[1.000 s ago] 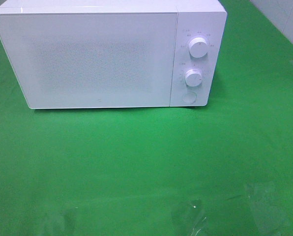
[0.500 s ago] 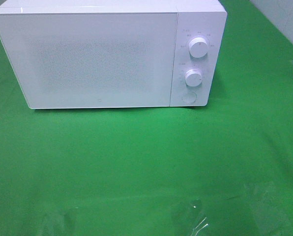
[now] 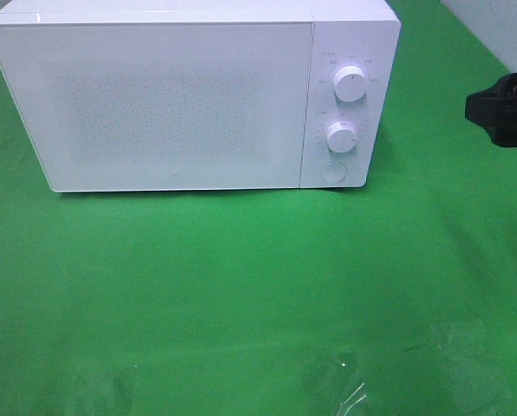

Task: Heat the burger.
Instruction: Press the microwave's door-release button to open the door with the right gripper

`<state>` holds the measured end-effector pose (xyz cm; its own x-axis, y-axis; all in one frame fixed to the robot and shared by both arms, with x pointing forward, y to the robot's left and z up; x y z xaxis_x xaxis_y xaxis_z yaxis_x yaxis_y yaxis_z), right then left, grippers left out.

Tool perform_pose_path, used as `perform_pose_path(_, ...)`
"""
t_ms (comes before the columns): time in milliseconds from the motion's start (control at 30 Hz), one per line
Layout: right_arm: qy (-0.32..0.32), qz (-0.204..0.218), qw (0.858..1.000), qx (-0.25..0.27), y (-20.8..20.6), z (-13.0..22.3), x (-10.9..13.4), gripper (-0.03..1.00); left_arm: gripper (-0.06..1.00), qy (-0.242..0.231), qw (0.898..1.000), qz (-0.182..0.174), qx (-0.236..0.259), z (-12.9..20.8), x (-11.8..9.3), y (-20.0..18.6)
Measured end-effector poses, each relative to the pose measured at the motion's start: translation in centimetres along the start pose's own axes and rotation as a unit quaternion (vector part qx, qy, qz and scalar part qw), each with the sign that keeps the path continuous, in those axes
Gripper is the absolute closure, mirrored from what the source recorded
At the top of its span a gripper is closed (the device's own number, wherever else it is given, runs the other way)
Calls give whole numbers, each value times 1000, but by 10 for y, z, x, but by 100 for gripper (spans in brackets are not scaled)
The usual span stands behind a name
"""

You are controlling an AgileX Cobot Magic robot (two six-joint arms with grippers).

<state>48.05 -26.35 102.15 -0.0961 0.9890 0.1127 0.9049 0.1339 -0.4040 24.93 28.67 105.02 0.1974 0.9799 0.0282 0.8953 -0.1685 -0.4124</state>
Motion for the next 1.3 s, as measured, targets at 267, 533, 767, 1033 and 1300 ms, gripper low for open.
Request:
perform_pose_path(267,27,9,996,-85,15,27,-6,21,-5,0,1000,0,0,0,0,0)
perform_pose_path(533,-1,37,994,-102,22,50,4,21,-5,0,1000,0,0,0,0,0)
perform_pose_path(767,-15,74,991,-110,34,71,25,21,-5,0,1000,0,0,0,0,0)
perform_pose_path(1033,-25,80,991,-101,41,95,56,21,-5,0,1000,0,0,0,0,0)
perform_pose_path(1300,-34,46,993,-101,54,99,93,21,-5,0,1000,0,0,0,0,0)
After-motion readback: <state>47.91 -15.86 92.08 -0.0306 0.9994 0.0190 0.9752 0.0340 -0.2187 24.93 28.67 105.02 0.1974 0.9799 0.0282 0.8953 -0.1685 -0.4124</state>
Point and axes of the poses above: a point on each arm's last joint axis where the gripper is mounted, y pointing out along that axis toward the gripper, x along the wrist's bending axis when the last joint is at zero, z = x × y, the point moved 2 cm from there along y, pointing out along that axis toward the gripper, and after that the axes turned 5 degrees about y, right-handed, at the moved point
